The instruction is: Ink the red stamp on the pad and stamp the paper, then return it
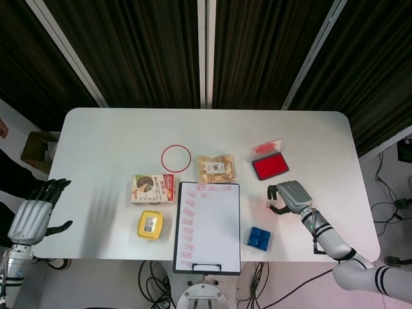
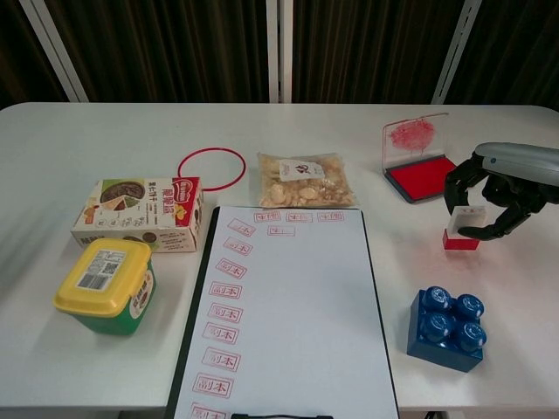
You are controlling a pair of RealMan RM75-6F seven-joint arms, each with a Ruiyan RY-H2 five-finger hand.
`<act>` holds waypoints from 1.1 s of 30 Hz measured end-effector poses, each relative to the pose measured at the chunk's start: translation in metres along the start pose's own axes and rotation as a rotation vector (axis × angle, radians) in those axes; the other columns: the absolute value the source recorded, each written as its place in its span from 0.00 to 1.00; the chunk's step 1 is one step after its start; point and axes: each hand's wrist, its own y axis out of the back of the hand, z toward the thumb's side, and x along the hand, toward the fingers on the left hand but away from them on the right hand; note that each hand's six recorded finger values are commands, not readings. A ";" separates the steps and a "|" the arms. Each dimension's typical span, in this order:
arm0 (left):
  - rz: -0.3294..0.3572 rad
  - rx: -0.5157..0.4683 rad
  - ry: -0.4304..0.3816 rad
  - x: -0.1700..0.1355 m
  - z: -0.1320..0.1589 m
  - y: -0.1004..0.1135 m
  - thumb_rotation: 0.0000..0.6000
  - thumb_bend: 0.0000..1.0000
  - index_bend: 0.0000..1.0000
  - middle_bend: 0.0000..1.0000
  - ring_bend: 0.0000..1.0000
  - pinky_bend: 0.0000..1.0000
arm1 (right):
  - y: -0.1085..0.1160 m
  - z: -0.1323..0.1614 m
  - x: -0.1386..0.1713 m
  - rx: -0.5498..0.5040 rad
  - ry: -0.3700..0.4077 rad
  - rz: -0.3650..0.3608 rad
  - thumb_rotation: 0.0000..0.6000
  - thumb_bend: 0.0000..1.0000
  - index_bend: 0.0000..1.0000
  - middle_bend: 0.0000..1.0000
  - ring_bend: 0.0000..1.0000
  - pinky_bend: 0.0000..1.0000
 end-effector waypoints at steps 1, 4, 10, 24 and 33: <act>0.000 0.000 0.001 0.000 0.000 0.000 1.00 0.00 0.14 0.14 0.12 0.20 | -0.002 -0.002 -0.001 0.000 -0.001 0.000 1.00 0.50 1.00 0.90 0.90 1.00; -0.001 0.001 0.002 0.000 -0.001 0.000 1.00 0.00 0.14 0.14 0.12 0.20 | -0.007 -0.007 -0.004 0.008 -0.005 -0.004 1.00 0.49 1.00 0.90 0.90 1.00; -0.003 0.000 0.002 0.000 -0.002 -0.001 1.00 0.00 0.14 0.14 0.12 0.20 | -0.014 -0.014 -0.006 0.005 -0.015 -0.012 1.00 0.49 1.00 0.89 0.90 1.00; -0.004 -0.003 -0.002 0.001 -0.001 -0.002 1.00 0.00 0.14 0.14 0.12 0.20 | -0.018 -0.014 -0.004 0.015 0.015 -0.001 1.00 0.39 0.82 0.74 0.86 1.00; -0.004 -0.001 -0.006 0.003 0.000 -0.001 1.00 0.00 0.14 0.14 0.12 0.20 | -0.017 -0.016 -0.003 0.031 0.028 0.002 1.00 0.36 0.74 0.66 0.85 1.00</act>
